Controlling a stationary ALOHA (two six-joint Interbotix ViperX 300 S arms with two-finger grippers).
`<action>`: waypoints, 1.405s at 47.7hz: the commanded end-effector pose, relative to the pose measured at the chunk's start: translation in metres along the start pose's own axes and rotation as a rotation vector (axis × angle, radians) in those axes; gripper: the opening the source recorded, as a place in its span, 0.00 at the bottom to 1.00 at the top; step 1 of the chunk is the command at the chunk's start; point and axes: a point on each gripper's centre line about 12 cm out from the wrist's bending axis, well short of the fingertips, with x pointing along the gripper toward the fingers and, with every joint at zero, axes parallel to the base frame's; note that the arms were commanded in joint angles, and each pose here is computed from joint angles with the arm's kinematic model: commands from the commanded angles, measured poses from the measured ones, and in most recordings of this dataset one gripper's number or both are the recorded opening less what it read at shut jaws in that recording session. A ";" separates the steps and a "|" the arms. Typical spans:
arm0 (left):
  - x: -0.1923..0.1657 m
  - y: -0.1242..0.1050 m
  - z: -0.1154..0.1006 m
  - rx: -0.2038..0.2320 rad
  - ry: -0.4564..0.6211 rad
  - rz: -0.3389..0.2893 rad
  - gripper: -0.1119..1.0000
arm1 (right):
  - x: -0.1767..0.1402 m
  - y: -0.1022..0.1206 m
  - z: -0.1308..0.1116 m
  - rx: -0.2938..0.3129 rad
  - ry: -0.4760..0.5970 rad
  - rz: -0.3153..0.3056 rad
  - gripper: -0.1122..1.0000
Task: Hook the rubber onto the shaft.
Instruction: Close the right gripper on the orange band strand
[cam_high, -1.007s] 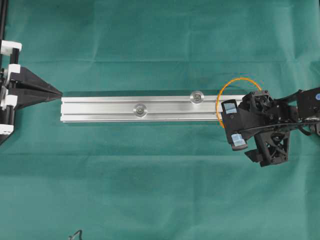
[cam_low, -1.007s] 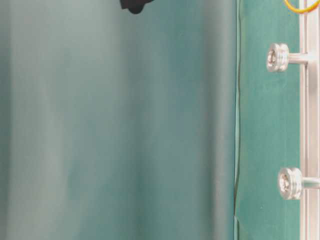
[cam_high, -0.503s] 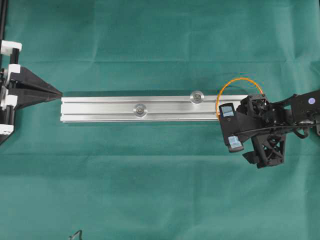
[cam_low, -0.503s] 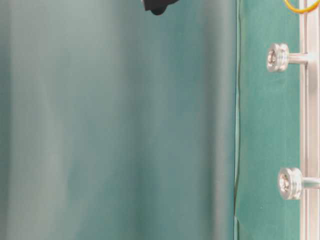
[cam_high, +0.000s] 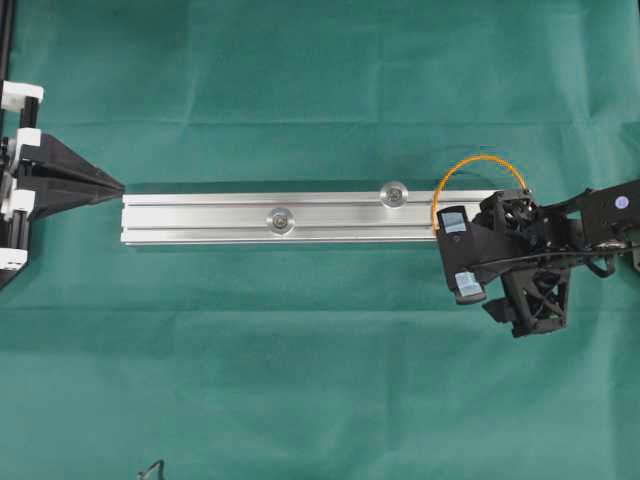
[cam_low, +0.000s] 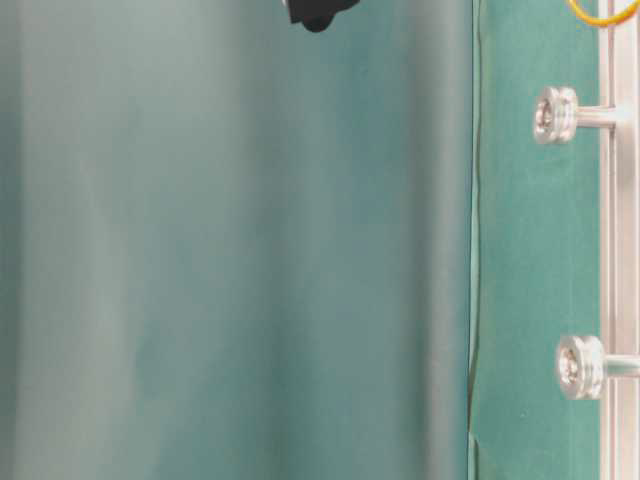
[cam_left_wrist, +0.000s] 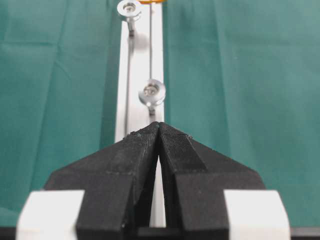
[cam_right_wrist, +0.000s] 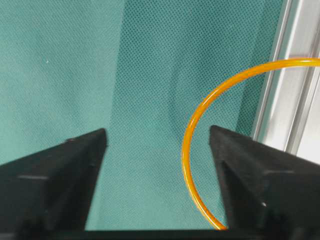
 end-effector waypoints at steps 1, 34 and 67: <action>-0.001 0.000 0.011 0.005 -0.026 -0.001 0.10 | -0.005 0.003 0.008 -0.004 -0.020 0.008 0.77; -0.001 -0.001 0.011 0.005 -0.021 -0.002 0.10 | -0.008 0.000 0.007 0.109 -0.004 -0.016 0.17; -0.001 0.000 0.011 0.005 -0.023 -0.001 0.10 | -0.076 0.009 0.027 0.049 -0.021 -0.024 0.17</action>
